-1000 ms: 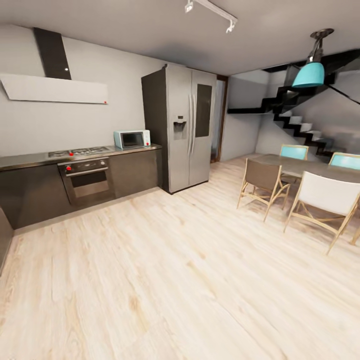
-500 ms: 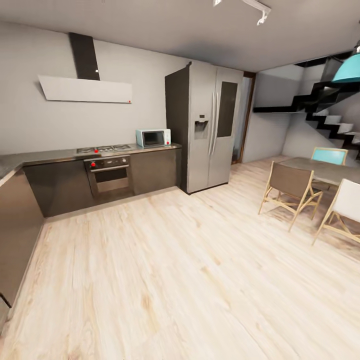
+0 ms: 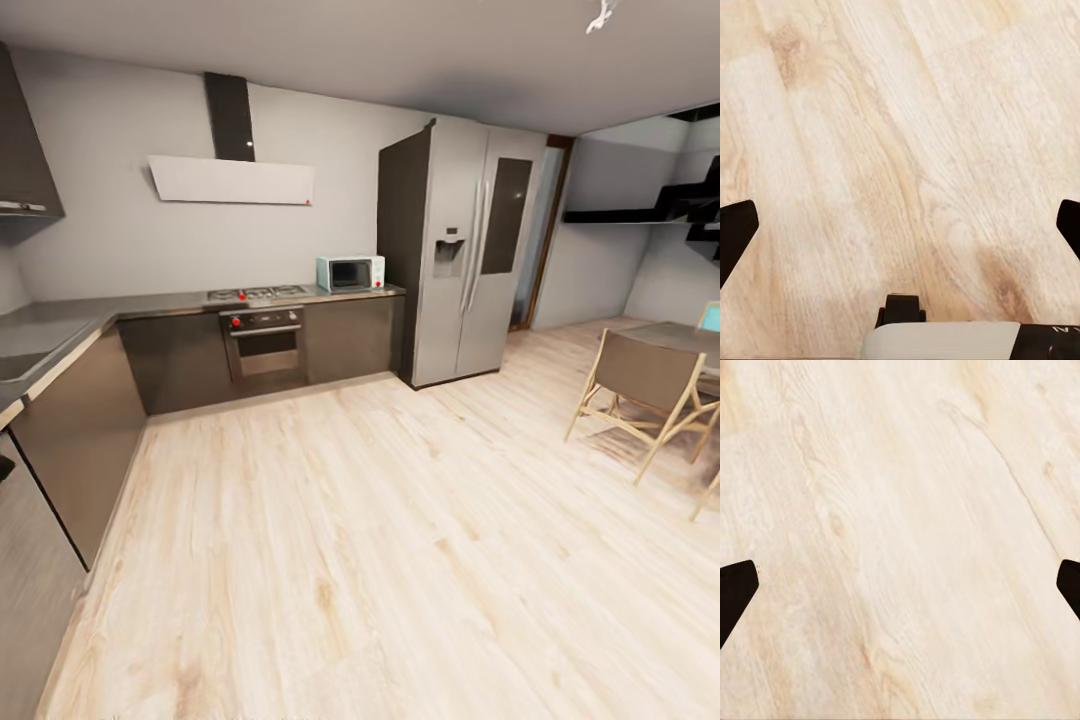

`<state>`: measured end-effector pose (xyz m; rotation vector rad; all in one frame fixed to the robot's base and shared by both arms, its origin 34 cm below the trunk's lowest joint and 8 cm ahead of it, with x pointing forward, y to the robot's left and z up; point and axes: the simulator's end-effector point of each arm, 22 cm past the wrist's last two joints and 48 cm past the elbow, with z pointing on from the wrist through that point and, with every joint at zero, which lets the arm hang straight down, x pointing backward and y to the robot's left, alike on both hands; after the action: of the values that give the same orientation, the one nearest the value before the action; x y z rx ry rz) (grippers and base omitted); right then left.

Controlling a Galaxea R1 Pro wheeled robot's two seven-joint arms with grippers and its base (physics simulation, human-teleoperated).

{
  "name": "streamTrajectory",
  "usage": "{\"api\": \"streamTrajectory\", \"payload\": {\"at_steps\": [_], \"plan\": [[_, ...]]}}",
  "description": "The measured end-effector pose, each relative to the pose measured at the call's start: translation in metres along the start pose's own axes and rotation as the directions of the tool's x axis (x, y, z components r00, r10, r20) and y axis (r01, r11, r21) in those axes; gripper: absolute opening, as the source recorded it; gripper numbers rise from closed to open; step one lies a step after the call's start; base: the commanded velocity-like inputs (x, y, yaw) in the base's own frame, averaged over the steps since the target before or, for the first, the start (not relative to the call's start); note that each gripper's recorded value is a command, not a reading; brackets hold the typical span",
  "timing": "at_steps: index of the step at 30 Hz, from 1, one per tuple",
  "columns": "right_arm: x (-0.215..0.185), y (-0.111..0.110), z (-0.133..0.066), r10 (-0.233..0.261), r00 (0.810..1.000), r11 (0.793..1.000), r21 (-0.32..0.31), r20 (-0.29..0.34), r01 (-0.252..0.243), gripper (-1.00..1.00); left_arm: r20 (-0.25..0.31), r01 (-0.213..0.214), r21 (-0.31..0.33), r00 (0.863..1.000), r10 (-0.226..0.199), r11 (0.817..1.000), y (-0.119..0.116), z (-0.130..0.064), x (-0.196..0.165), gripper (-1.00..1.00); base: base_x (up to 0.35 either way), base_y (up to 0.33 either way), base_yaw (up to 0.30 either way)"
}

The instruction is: Pick up the poster from the kitchen countertop and hang it on one of the wall nails in the kitchen.

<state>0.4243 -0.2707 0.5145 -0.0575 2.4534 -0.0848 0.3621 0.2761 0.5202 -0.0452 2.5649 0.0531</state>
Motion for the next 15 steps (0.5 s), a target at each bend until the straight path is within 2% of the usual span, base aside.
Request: {"api": "streamTrajectory", "payload": {"at_steps": [15], "plan": [[0.0024, 0.0002, 0.0001, 0.000, 1.000, 1.000, 0.000, -0.006, 0.000, 1.00, -0.005, 0.000, 0.000, 1.000, 0.000, 1.000, 0.0000, 0.0001, 0.0021, 1.00, 0.000, 0.000, 0.278]]}}
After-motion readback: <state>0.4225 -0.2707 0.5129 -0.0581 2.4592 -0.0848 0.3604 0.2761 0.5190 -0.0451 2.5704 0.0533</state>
